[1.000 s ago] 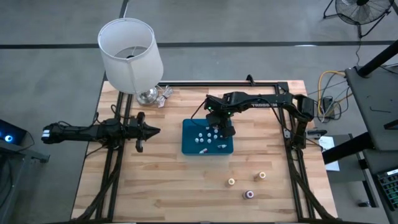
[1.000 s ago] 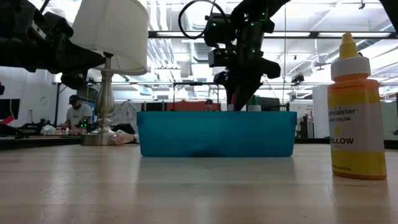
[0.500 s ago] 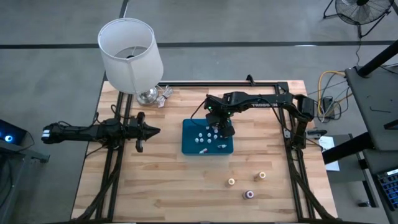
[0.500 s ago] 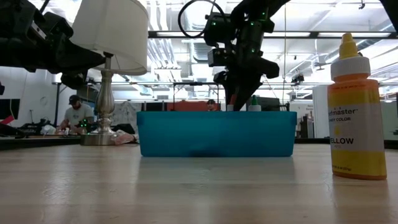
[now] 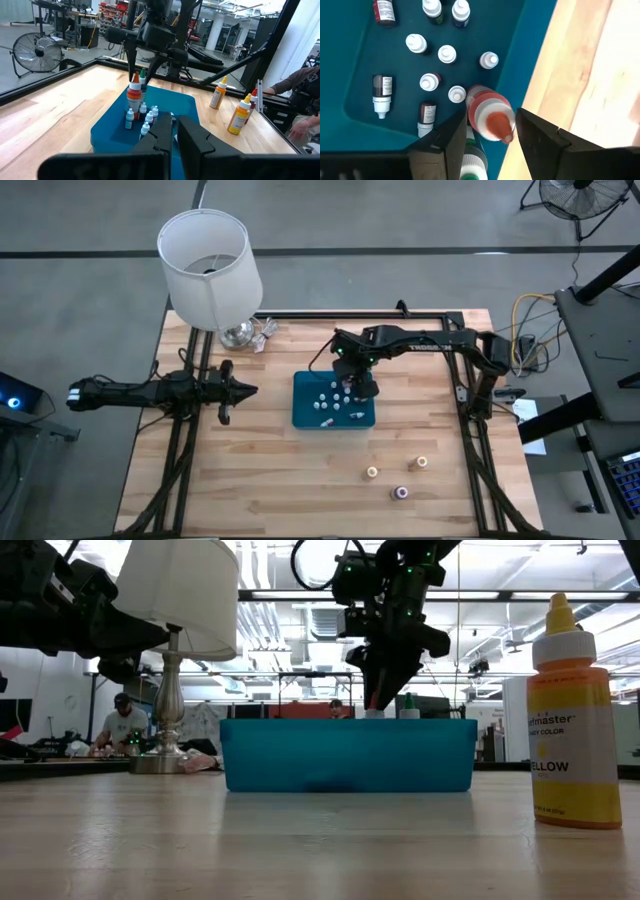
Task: Pick & Place food coloring
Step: Put the large orange food coloring bottle into the blue bin, then put the right large yellow bottle into the blue bin
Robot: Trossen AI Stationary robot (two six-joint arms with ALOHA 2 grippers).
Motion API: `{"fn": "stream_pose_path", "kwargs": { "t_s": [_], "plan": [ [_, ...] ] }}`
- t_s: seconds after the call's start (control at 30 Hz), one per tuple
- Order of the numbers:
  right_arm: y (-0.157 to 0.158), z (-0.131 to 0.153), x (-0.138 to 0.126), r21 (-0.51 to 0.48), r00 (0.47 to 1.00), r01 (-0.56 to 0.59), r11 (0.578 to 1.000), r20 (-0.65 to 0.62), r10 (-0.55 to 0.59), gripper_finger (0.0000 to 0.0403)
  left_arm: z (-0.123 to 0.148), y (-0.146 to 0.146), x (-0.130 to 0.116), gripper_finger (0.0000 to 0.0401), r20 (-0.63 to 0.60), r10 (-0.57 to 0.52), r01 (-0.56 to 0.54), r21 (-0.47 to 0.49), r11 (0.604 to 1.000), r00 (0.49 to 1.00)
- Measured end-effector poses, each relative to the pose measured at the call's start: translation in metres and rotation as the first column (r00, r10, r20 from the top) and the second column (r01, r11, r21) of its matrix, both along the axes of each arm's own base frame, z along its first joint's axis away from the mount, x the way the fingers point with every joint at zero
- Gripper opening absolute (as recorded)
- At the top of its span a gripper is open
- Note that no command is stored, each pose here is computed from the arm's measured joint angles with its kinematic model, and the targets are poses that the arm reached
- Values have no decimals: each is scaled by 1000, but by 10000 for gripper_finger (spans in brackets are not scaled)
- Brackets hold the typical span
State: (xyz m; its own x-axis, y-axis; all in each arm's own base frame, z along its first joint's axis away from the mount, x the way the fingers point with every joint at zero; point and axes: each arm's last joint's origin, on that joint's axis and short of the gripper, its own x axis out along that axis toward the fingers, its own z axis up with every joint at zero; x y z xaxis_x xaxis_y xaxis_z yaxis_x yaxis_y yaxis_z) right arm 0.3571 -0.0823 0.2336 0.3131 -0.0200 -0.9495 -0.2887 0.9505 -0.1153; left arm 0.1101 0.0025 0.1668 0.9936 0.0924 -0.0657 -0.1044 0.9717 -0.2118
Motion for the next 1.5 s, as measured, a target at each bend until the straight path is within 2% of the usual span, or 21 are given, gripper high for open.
{"fn": "stream_pose_path", "kwargs": {
  "t_s": [0.37,0.5,0.73,0.93,1.27,1.4,1.5],
  "plan": [
    [2,21,-8,-9,998,11,1000,56,-11,162,0,0,0,2,0,0,0,0,1000,1000],
    [8,44,-17,-6,992,41,999,120,-40,162,0,0,0,2,0,0,0,0,1000,1000],
    [43,98,-44,21,970,26,999,242,-30,162,0,0,0,2,0,0,0,0,1000,1000],
    [78,123,-72,71,962,-10,997,274,-10,162,0,0,0,2,0,0,0,0,1000,1000],
    [111,142,-101,164,958,-4,986,283,-43,162,0,0,0,2,0,0,0,0,1000,1000],
    [121,141,-107,184,968,-22,983,250,-25,162,0,0,0,2,-1,0,0,0,1000,1000],
    [131,141,-111,232,974,-82,969,227,28,162,0,0,0,2,0,0,0,0,1000,1000]
  ]
}}
